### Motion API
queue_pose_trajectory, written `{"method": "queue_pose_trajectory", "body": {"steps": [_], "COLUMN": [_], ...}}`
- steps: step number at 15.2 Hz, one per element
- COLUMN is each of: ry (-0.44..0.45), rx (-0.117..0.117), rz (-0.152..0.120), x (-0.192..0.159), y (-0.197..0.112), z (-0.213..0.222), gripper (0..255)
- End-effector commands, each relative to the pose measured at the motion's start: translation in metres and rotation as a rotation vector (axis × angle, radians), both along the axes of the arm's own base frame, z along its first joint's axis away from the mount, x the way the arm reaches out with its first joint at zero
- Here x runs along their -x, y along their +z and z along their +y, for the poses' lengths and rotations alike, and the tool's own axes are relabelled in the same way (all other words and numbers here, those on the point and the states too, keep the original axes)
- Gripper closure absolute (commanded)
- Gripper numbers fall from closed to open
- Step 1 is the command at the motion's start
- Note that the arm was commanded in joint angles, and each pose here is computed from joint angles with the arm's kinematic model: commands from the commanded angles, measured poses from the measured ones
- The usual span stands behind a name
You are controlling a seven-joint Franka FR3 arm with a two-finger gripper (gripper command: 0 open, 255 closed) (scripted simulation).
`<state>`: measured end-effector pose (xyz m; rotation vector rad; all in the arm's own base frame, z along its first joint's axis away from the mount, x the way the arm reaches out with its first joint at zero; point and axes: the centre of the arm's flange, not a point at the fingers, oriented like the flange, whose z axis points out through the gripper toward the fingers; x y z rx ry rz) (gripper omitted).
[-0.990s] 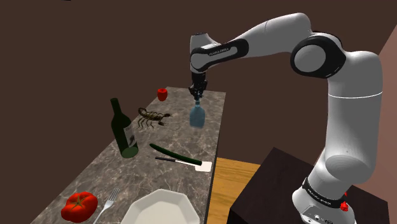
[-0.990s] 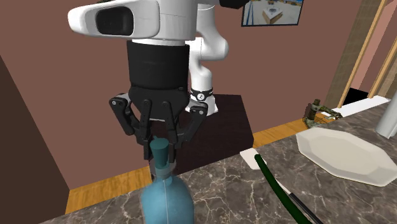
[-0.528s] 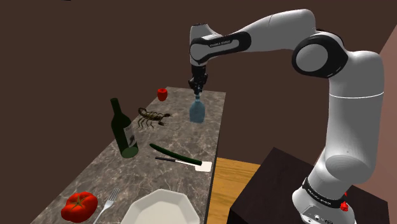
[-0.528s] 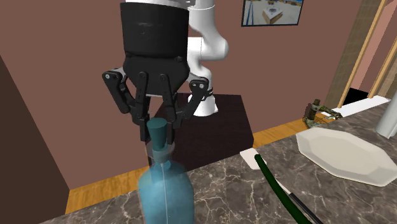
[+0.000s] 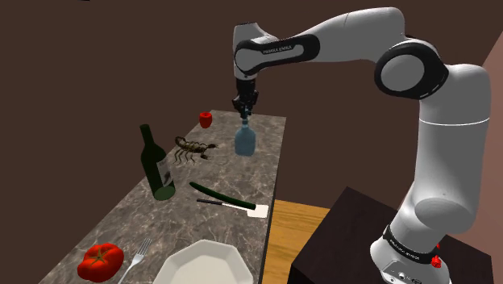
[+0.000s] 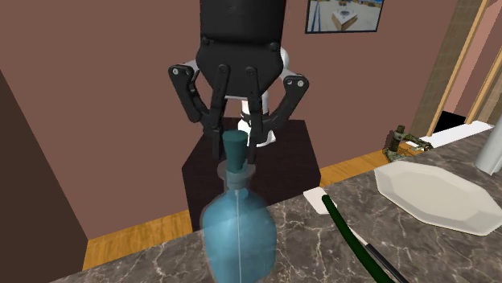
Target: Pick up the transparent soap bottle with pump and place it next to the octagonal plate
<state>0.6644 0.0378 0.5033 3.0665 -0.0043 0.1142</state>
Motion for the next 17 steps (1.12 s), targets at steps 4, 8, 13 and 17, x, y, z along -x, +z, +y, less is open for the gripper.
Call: {"method": "queue_pose_trajectory", "body": {"steps": [4,8,13,17], "ry": [-0.001,-0.001,-0.001,-0.001], "rx": [0.000,0.000,0.000,0.000], "rz": [-0.001,-0.001,-0.001,-0.001], "x": [0.012,0.021,0.032,0.041], "y": [0.003,0.003,0.003,0.003], "z": [0.061,0.113,0.178,0.230], "gripper": [255,255,255,255]}}
